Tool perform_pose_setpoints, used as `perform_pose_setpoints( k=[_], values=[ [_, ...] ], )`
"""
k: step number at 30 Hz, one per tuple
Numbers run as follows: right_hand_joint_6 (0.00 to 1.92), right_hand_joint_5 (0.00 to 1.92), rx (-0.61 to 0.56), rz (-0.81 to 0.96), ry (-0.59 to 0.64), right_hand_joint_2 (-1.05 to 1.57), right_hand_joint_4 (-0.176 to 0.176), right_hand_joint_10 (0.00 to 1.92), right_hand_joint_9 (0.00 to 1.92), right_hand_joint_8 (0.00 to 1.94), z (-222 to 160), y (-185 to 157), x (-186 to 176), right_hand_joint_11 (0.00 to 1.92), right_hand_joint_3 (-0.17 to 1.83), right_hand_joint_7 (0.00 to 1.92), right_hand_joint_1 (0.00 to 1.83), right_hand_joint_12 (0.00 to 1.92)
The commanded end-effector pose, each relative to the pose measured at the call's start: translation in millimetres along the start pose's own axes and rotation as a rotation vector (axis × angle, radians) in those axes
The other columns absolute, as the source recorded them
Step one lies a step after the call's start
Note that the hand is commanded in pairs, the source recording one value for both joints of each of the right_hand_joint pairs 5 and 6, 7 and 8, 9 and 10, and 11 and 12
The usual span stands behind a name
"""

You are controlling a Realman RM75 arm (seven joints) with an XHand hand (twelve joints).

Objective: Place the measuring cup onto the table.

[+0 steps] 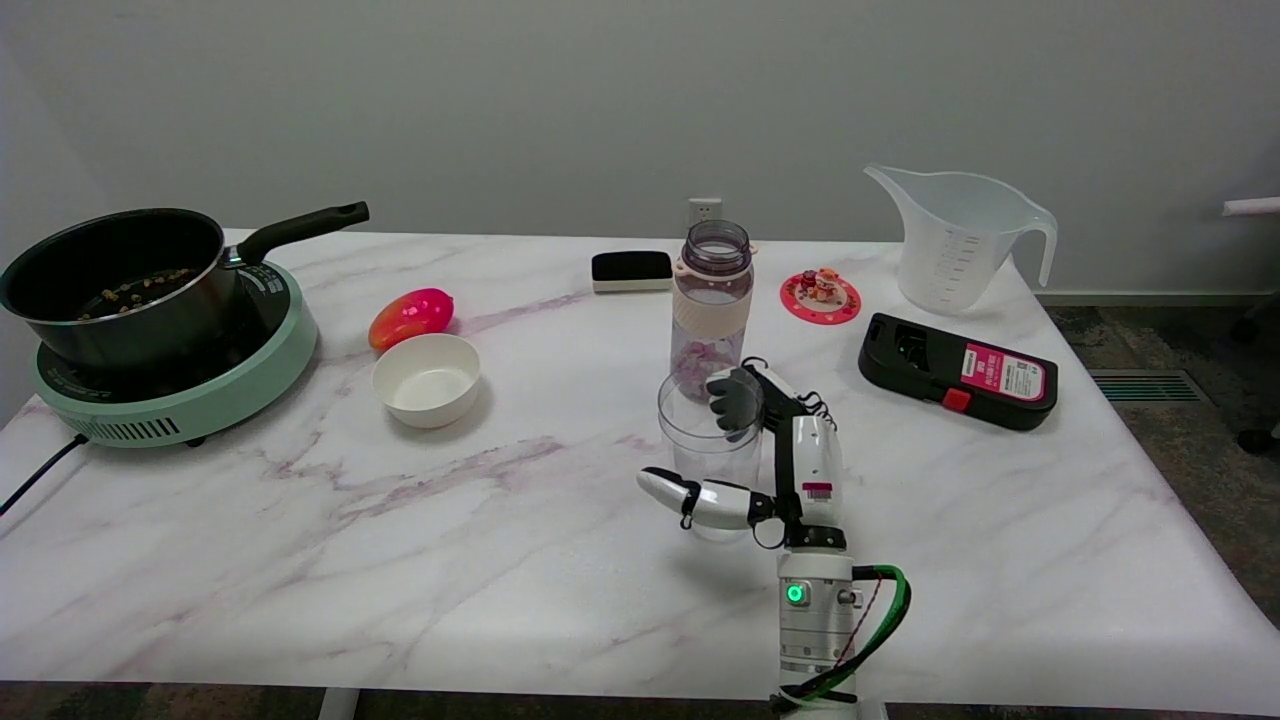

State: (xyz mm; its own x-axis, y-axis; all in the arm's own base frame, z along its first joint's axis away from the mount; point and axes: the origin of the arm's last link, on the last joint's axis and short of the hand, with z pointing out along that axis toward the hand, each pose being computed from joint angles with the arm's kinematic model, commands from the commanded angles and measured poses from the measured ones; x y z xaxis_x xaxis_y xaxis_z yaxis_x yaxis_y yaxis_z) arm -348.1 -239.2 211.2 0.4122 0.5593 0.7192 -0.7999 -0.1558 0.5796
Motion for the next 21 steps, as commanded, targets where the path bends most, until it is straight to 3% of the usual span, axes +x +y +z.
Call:
perform_pose_setpoints(
  k=[1, 21],
  values=[
    [1.92, 1.92, 0.013, -0.033, 0.019, 1.57, 0.0, 1.49, 1.49, 1.73, 10, 9, 1, 1.33, 0.3, 1.73, 1.2, 1.33],
    [1.9, 1.9, -0.016, -0.032, -0.002, 1.57, 0.0, 1.48, 1.48, 1.72, -2, 10, -4, 1.31, 0.32, 1.72, 1.17, 1.31]
  ],
)
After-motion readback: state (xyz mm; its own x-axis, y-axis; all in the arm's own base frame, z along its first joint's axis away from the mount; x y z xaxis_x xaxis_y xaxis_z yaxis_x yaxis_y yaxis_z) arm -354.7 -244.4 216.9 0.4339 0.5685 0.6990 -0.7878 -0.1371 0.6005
